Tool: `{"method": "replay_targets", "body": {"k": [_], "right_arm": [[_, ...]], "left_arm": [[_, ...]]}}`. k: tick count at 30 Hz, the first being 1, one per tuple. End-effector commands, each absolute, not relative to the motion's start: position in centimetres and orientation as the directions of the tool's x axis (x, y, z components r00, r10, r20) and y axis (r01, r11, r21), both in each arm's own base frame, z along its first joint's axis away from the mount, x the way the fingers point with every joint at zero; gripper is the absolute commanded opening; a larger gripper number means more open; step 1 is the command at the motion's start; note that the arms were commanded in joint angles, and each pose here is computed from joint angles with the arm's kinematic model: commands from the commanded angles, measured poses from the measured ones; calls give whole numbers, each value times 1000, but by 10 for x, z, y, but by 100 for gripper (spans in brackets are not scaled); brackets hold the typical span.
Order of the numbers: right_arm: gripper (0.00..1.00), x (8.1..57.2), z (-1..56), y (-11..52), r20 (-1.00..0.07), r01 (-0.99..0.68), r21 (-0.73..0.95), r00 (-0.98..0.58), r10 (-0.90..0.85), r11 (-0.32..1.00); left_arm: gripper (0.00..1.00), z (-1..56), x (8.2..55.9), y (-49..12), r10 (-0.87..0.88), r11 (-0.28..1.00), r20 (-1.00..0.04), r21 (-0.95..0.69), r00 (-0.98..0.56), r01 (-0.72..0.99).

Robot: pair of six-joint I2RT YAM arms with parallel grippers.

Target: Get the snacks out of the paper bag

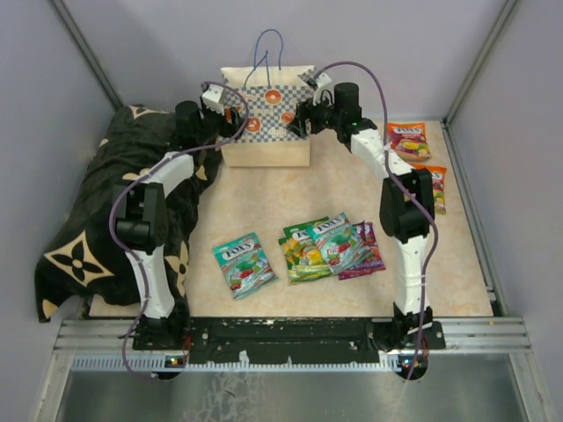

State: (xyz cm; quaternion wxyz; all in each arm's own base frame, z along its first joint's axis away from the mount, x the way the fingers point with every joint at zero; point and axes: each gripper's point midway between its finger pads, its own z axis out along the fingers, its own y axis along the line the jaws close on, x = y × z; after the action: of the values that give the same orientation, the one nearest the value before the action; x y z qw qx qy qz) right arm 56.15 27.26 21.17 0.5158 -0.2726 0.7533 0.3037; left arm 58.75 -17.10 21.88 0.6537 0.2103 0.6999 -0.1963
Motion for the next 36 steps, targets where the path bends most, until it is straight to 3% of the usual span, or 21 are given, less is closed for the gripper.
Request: {"method": "replay_targets", "body": {"k": [1,7,12,16,19,22,24,27,29,32,36], "right_arm": [[74,587,237,272,-957,-736,158,-278,-81,659],[78,594,254,272,-963,-745,136,-254,-89,653],[98,574,277,265,-956,-742,149,-277,-96,654],[99,538,307,246,-948,-684,182,-312,-57,706],[99,500,307,221,-926,-572,241,-376,10,784],[99,457,302,186,-905,-403,312,-401,141,860],[96,425,278,167,-871,-289,393,-423,252,873],[82,378,236,152,-814,-196,465,-478,330,863],[75,354,209,145,-786,-161,462,-529,319,872],[73,325,187,137,-760,-144,445,-583,288,884],[66,294,165,131,-710,-111,453,-644,283,885]], "left_arm": [[80,225,616,-158,97,864,-994,58,-52,501],[80,245,617,-153,118,871,-993,94,-19,483],[88,278,596,-145,110,884,-994,100,5,456],[100,316,558,-133,75,907,-997,80,28,414],[100,337,513,-117,16,935,-999,27,34,353],[100,318,461,-106,-106,945,-994,-110,-29,309],[100,300,425,-112,-241,909,-967,-254,-81,331],[97,269,375,-152,-364,790,-915,-401,-172,464],[88,246,355,-190,-300,763,-923,-384,-241,520],[86,208,326,-253,-168,721,-912,-372,-373,584],[84,180,307,-303,-173,606,-839,-503,-515,616]]}}
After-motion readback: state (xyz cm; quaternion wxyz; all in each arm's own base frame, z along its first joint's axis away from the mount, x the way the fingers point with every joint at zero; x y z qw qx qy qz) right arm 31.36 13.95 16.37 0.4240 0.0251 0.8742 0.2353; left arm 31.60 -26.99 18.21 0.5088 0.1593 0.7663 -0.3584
